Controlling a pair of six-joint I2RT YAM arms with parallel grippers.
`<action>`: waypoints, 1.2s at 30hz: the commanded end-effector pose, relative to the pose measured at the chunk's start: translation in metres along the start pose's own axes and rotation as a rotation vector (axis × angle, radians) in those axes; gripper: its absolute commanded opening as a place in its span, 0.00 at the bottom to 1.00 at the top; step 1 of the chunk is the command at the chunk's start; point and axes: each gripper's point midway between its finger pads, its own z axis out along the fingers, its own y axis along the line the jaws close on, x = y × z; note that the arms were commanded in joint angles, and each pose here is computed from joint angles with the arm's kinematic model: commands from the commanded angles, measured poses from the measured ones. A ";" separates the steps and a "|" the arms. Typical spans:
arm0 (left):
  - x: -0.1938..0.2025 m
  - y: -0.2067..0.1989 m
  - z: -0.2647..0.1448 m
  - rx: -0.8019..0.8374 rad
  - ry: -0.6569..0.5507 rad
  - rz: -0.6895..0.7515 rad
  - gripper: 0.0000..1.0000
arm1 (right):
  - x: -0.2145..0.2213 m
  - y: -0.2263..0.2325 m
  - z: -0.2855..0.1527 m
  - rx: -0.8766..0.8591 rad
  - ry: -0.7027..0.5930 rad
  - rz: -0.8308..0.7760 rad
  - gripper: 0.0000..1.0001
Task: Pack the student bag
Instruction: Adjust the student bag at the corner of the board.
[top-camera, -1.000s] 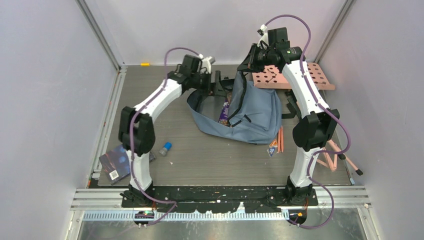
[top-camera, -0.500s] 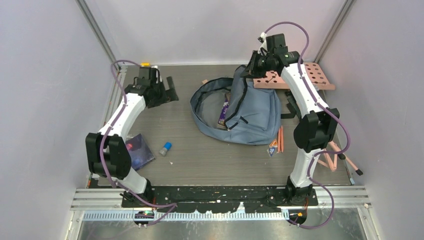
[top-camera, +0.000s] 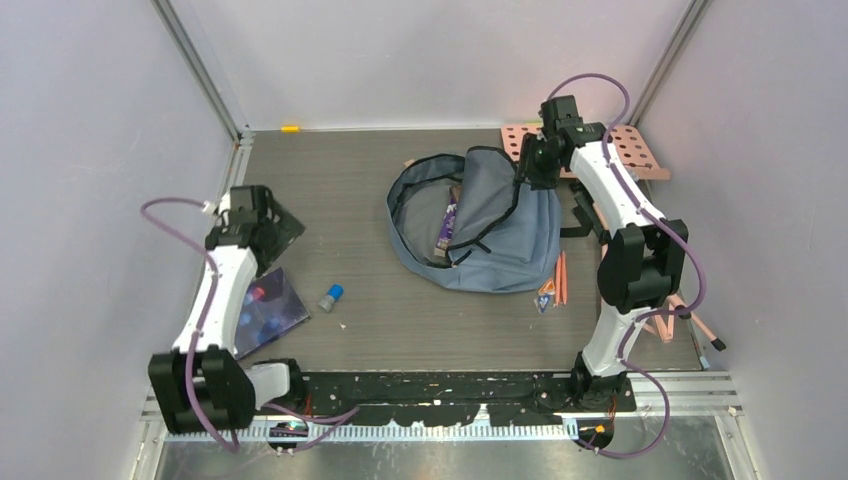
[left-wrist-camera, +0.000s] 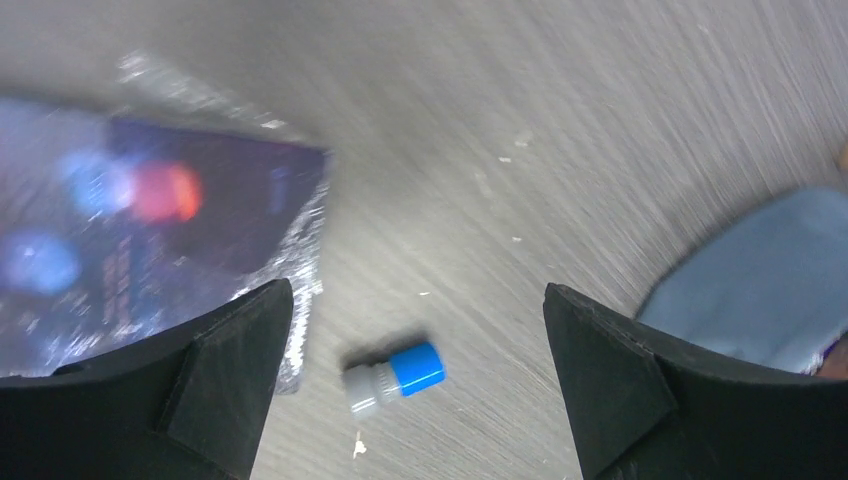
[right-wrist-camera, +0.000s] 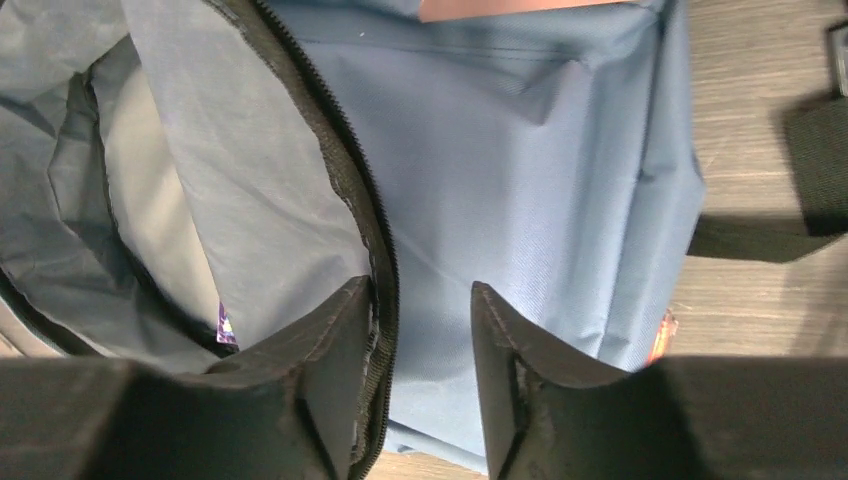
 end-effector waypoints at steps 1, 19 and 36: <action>0.003 0.068 -0.016 -0.189 -0.108 -0.300 1.00 | -0.056 0.002 -0.057 0.046 -0.248 -0.066 0.67; -0.005 0.226 -0.030 -0.624 -0.106 -0.490 1.00 | -0.126 0.074 -0.083 -0.370 -0.357 0.095 0.97; -0.032 0.258 0.029 -0.467 -0.061 -0.406 1.00 | -0.108 0.052 -0.100 -0.261 -0.368 -0.050 0.99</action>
